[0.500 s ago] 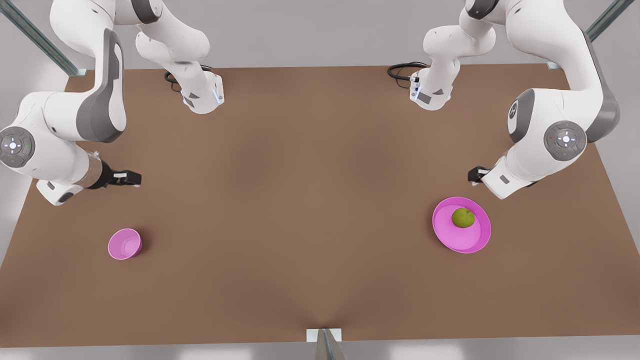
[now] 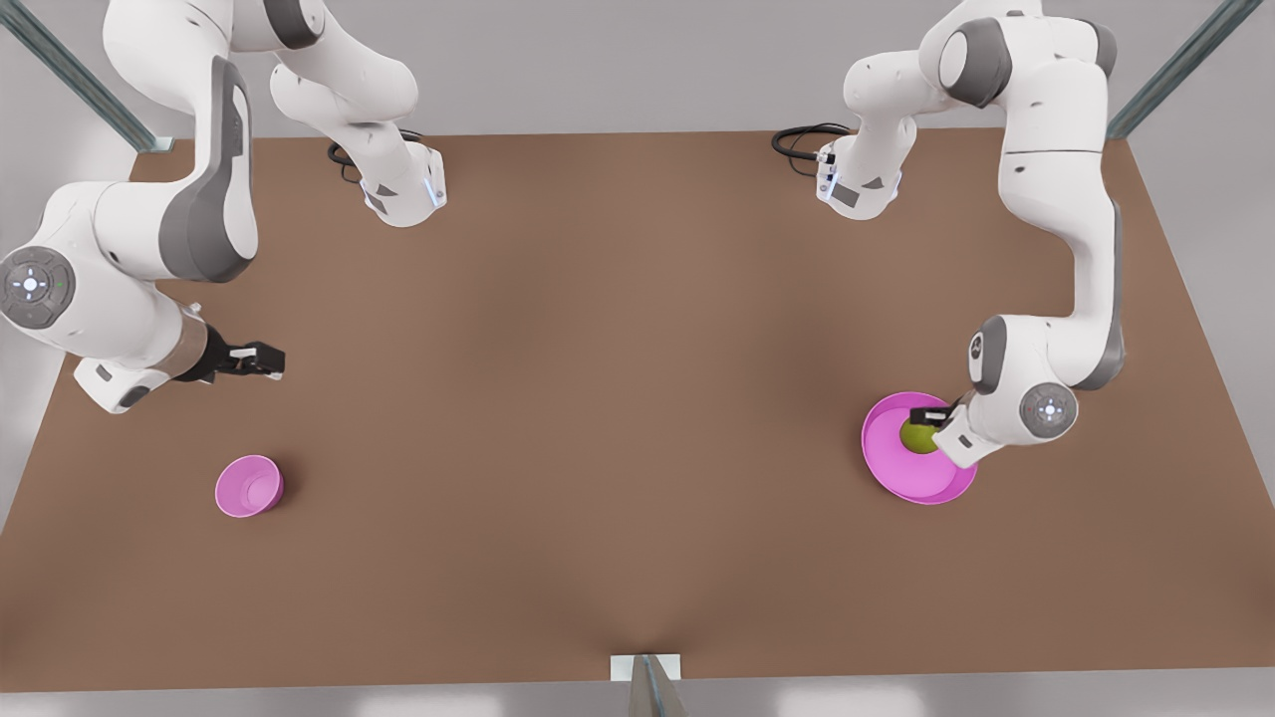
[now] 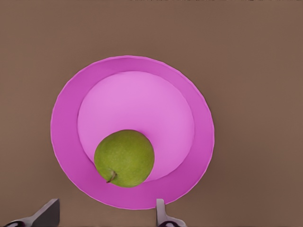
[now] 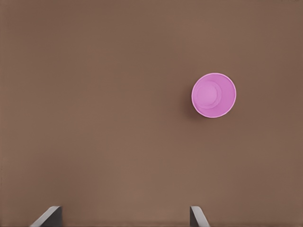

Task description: Use the left arm to pick up the apple from the plate, transfer it to the gripper of the right arm, and then use the right arm to place it into the bowl

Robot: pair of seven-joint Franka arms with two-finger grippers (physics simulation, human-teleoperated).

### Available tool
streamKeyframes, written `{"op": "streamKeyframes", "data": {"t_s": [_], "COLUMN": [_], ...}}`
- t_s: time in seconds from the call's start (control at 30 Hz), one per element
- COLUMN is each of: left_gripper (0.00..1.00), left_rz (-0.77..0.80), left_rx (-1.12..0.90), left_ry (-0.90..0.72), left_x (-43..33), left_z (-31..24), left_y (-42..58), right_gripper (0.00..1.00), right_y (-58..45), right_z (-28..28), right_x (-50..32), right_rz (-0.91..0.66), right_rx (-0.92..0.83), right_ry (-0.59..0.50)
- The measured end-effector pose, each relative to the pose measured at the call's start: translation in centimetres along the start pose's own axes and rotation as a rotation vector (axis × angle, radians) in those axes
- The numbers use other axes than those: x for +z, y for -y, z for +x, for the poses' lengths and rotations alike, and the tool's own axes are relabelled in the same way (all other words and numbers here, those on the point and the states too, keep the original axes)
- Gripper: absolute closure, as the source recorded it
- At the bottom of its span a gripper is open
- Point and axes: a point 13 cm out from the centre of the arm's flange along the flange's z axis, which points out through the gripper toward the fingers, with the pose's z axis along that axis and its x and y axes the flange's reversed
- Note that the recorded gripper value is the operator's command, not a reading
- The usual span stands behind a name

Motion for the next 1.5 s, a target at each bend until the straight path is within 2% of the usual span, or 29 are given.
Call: {"op": "streamKeyframes", "data": {"t_s": [0.47, 1.4, 1.5], "left_gripper": [0.0, 0.0, 0.06], "left_rz": [0.041, 0.057, 0.058], "left_rx": [-0.023, -0.031, -0.034], "left_ry": [0.095, 0.101, 0.109], "left_x": [7.2, 11.6, 11.6], "left_z": [-1.2, -1.4, -1.5], "left_y": [-0.4, -0.8, -1.0], "right_gripper": [0.0, 0.0, 0.0], "right_y": [0.3, 0.6, 0.6], "right_z": [-0.1, -0.4, -0.4], "right_x": [1.7, 2.5, 2.5], "right_rz": [0.015, 0.024, 0.025], "right_rx": [-0.008, -0.013, -0.014], "right_ry": [-0.04, -0.053, -0.053]}}
